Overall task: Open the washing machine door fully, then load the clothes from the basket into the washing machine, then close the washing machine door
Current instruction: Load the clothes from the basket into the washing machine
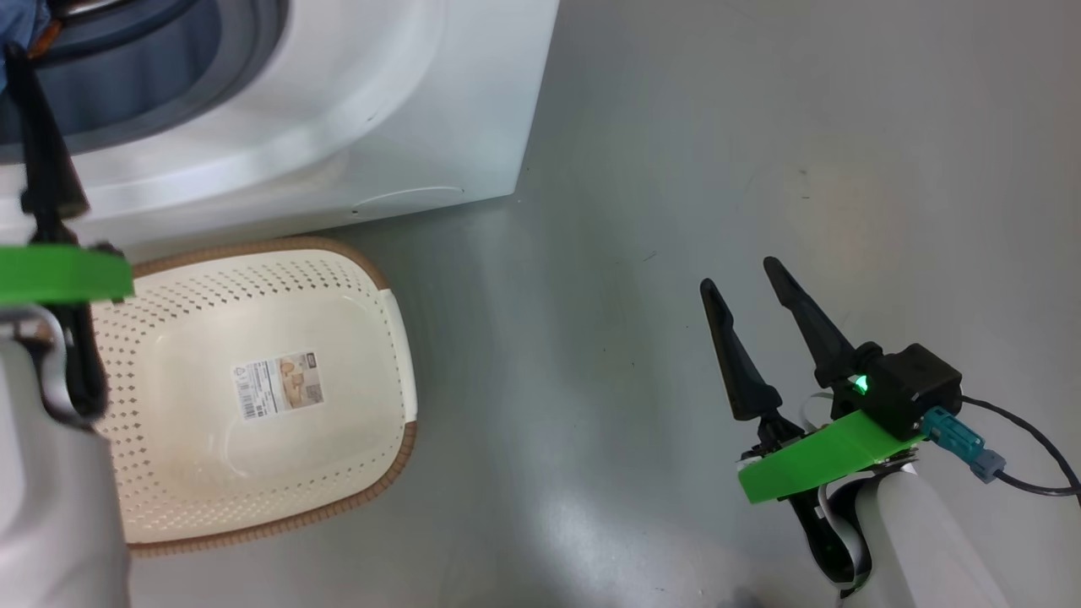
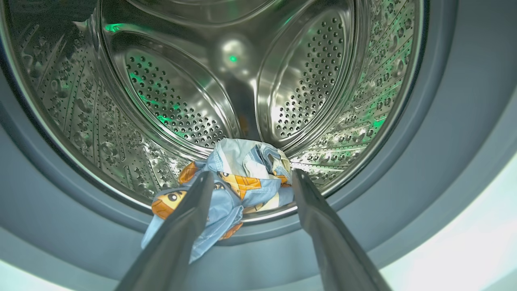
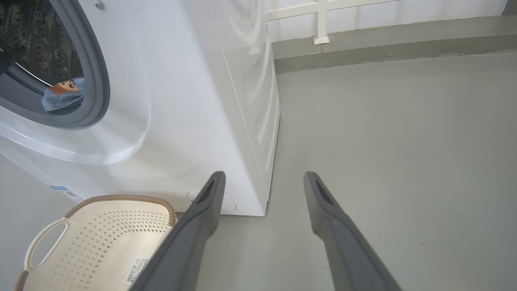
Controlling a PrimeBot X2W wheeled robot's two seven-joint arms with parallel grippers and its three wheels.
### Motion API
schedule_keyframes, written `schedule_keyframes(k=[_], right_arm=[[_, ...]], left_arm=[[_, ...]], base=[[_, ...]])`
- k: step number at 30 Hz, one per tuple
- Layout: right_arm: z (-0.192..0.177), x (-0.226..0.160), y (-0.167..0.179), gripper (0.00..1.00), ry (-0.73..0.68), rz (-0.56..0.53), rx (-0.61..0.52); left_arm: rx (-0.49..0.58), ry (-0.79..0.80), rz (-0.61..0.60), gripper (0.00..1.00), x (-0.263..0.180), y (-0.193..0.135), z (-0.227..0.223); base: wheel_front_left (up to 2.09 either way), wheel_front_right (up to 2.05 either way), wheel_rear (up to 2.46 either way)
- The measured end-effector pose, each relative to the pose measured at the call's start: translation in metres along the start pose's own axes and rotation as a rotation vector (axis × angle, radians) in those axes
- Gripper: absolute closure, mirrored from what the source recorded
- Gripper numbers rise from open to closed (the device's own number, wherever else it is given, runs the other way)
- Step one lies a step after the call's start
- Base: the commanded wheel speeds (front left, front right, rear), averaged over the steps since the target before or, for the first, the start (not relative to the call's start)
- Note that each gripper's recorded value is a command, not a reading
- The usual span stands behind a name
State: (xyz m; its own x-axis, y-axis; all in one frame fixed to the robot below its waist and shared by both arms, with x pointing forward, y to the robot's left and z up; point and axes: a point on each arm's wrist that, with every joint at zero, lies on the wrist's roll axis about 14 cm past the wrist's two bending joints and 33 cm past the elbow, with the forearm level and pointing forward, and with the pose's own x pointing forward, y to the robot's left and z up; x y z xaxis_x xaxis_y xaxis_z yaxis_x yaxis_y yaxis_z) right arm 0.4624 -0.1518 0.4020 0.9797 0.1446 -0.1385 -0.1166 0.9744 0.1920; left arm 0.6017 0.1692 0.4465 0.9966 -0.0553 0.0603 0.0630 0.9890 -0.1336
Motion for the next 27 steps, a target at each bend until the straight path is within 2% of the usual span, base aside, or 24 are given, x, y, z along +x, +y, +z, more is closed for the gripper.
schedule_keyframes(k=[10,27], right_arm=[[0.001,0.002,0.003,0.00,-0.006,0.007,0.004],[-0.003,0.007,0.008,0.00,-0.003,0.022,0.012]], left_arm=[[-0.008,0.000,0.049,0.00,-0.046,0.009,-0.004],[0.002,0.165,0.137,0.00,-0.125,0.029,-0.046]], base=[[0.00,0.00,0.00],[0.00,0.00,0.00]])
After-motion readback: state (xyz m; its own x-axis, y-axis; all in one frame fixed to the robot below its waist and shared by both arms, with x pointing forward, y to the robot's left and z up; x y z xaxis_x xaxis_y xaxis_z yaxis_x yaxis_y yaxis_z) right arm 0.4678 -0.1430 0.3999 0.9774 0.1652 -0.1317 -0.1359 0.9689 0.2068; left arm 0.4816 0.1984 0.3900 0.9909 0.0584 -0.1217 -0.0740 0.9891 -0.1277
